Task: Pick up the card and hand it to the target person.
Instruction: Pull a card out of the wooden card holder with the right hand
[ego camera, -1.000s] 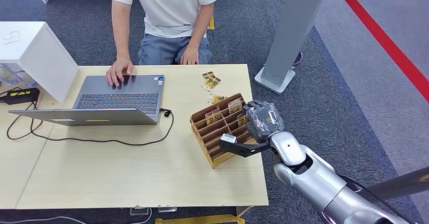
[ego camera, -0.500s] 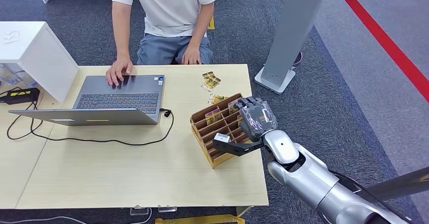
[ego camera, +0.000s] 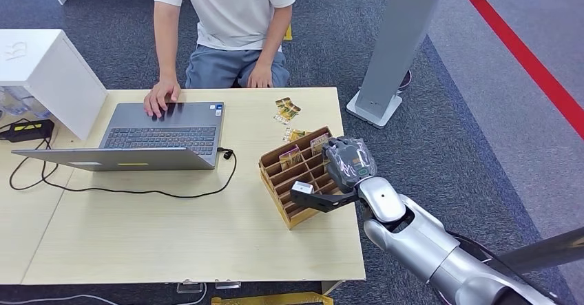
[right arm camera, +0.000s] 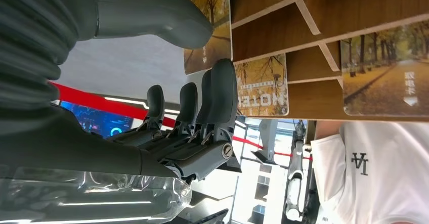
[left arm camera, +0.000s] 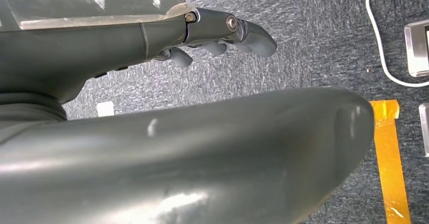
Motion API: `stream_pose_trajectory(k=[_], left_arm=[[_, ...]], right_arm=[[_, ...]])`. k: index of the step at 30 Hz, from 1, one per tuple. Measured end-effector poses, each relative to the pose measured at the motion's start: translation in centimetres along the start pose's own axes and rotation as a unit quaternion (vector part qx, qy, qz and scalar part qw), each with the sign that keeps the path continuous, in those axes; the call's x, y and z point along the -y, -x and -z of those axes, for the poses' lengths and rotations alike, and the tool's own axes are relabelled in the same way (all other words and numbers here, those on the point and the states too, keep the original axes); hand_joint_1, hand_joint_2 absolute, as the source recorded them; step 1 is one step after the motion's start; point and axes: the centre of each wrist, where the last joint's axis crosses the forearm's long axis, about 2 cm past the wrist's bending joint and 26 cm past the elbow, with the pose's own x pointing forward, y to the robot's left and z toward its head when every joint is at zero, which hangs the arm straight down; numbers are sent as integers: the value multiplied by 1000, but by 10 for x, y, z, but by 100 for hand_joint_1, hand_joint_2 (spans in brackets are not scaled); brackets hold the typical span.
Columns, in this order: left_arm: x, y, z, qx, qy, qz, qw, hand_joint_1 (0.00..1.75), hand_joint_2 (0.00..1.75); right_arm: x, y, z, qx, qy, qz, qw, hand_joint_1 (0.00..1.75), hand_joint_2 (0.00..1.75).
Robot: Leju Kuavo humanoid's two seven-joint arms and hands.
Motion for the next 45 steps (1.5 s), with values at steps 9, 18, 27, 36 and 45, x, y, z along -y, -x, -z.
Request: stream_pose_trajectory(k=[9,18,27,36,45], left_arm=[[0,0,0,-1,0,0,1000,0,0],[-1,0,0,-1,-1,0,1000,0,0],[-1,0,0,-1,-1,0,1000,0,0],[-2,0,0,-1,-2,0,1000,0,0],[-2,0,0,-1,-2,0,1000,0,0]], right_arm=[[-3,1,1,-5,-2,1,1000,94,175],[-1,2,2,-13,0,6,1000,93,175],[0,3,3,-21,9,14,1000,77,175],[0,4,3,-24,8,17,1000,79,175],[-2,6,2,-25,5,24,999,96,175]])
